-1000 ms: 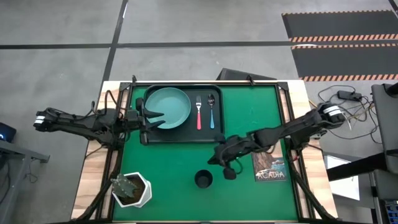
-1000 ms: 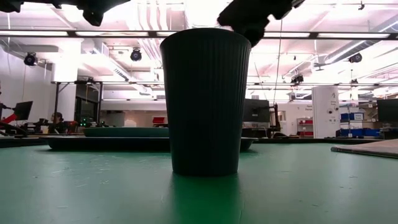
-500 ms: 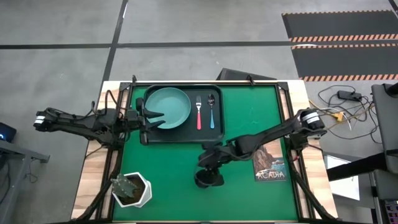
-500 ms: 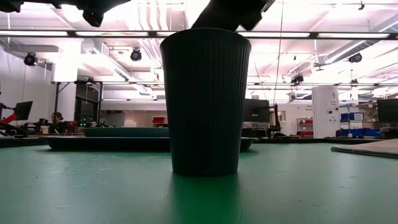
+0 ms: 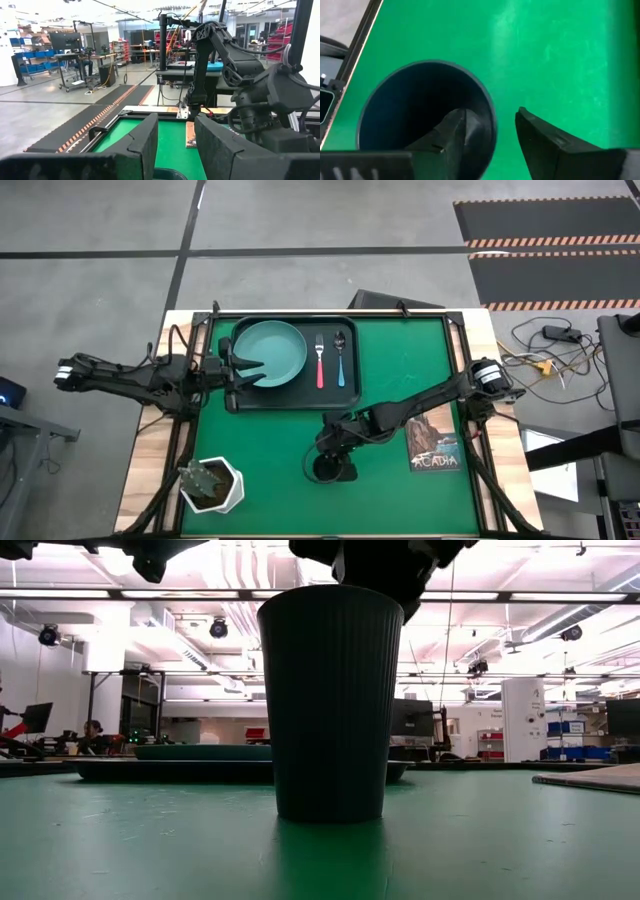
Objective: Pick and place plate/cup/fork/spoon on tray
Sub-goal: Put the dark blue cup on the black tray to the top right of the green plate
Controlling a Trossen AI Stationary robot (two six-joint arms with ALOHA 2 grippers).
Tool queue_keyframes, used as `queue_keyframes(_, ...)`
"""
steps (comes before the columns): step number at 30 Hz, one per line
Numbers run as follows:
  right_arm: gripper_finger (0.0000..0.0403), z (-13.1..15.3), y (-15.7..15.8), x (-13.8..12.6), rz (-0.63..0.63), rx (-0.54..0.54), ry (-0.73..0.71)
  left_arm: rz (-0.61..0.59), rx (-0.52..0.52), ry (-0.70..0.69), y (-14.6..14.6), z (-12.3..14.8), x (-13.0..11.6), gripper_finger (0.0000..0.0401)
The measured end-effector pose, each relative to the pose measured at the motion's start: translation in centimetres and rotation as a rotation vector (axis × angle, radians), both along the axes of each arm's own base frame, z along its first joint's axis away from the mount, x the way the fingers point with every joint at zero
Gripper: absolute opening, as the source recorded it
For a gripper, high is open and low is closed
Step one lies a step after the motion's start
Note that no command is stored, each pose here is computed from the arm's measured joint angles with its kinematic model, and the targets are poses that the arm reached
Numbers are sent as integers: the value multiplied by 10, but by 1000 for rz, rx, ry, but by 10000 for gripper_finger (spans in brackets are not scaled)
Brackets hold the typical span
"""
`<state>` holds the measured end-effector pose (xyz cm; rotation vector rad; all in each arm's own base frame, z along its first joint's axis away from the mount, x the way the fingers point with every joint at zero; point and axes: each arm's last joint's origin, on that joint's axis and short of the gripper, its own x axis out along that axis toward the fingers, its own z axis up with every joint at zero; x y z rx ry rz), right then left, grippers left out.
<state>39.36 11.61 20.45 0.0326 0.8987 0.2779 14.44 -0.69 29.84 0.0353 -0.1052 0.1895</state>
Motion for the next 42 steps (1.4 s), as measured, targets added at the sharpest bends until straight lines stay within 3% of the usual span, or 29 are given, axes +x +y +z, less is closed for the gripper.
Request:
queue_keyframes(4,117,-3,0,1,5,4,7,0,0,0,0,0,0,109)
queue_keyframes(10,22,-1,1,0,16,29,8,0,0,0,0,0,0,109)
queue_keyframes(15,12,19,-9,2,41,117,5,0,-1,-1,0,0,0,109)
queue_keyframes(19,10,54,-34,4,19,97,-35,-1,-2,-1,0,0,0,109)
queue_keyframes(24,9,99,-89,7,-84,59,-87,-1,-2,-8,0,1,0,109)
queue_keyframes(30,9,132,-178,6,-320,28,-156,0,-1,-9,0,1,0,109)
queue_keyframes(39,9,133,-312,-27,-739,87,-238,1,5,-34,0,3,0,109)
queue_keyframes(42,9,124,-334,-28,-778,130,-261,3,16,-42,0,4,0,109)
